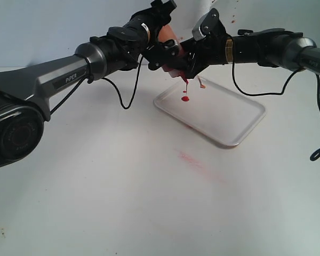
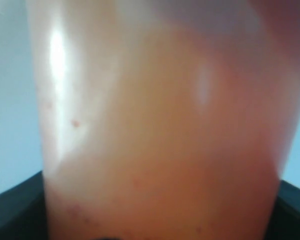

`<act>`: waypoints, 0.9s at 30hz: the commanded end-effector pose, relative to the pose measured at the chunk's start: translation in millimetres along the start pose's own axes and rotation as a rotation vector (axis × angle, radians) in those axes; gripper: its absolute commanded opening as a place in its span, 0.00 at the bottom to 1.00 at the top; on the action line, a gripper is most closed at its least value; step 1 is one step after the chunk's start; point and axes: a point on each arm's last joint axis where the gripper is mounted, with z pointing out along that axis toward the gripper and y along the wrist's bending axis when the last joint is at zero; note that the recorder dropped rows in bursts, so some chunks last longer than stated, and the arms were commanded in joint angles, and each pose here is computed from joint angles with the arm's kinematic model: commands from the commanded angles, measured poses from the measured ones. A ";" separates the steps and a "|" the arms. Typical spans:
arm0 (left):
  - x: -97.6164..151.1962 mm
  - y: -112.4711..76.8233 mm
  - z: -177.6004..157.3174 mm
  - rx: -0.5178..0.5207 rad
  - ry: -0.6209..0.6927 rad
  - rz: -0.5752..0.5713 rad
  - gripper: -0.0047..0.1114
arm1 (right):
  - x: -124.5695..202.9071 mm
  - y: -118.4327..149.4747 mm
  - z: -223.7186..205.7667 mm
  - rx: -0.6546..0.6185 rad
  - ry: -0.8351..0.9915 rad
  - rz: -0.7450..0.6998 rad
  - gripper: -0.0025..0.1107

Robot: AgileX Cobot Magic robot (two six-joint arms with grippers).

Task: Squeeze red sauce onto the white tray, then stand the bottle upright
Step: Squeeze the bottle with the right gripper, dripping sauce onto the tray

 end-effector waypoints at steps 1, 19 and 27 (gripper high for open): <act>8.3 5.4 -1.2 -0.011 0.025 -0.013 0.04 | -14.3 0.1 -4.7 -0.015 -0.045 -0.011 0.06; 8.3 5.4 -1.2 -0.011 0.025 -0.013 0.04 | -14.8 -0.2 -3.3 0.000 -0.043 0.019 0.95; 8.3 5.4 -1.2 -0.011 0.025 -0.013 0.04 | -16.1 8.4 9.3 0.018 0.014 -0.023 0.86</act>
